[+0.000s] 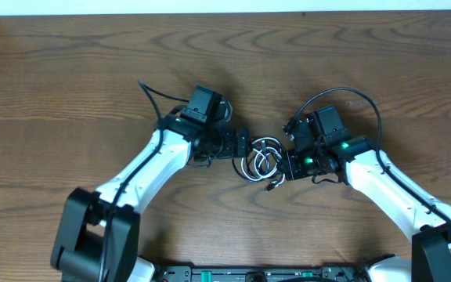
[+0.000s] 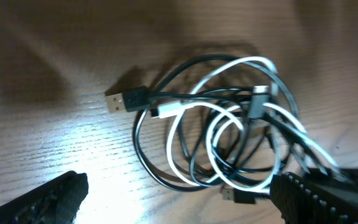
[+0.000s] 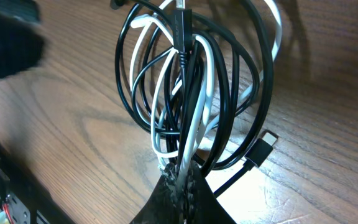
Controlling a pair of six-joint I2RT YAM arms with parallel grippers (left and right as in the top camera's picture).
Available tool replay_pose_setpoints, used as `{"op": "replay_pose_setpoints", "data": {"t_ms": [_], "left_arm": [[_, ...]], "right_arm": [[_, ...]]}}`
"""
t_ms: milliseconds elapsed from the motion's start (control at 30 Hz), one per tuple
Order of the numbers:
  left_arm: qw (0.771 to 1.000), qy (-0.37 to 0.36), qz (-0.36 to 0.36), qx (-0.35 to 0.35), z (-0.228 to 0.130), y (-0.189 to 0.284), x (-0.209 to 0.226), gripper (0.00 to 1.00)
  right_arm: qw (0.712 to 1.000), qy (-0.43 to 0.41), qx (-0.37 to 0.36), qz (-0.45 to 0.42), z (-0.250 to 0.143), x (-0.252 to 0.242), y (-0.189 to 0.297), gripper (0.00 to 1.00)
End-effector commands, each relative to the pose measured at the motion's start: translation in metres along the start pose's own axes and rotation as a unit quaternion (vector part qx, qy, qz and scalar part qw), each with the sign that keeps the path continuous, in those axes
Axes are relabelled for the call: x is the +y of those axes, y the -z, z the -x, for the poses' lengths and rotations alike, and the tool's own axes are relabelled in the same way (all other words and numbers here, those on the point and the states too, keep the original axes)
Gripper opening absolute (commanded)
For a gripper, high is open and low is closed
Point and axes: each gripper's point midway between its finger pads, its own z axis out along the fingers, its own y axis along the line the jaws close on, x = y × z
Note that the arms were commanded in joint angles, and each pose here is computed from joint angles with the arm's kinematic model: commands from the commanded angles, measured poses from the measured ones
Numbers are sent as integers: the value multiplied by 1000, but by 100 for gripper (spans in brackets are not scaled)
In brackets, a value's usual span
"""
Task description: Untangle cables
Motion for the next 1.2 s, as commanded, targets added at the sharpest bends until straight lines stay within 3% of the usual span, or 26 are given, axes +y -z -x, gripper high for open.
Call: {"op": "replay_pose_setpoints", "data": {"t_ms": [0,333,433,567,1167], "left_arm": [[999,23,2,21,-6,-15,-1,98],[999,-17,-1,46,-22,-47,-19,98],[998,-26,29,41,-25,-52,-14,98],[997,-25,65,25,-24,-54,-8,98],[996,-30,87,13,-21,-54,-2,98]], "right_arm": [[1000,10,-10,19,5,11,5,1],[999,15,-15,34,8,17,5,1],[998,18,-18,50,10,23,6,1],[998,12,-19,50,11,23,6,1],[994,15,-16,103,11,41,9,1]]}}
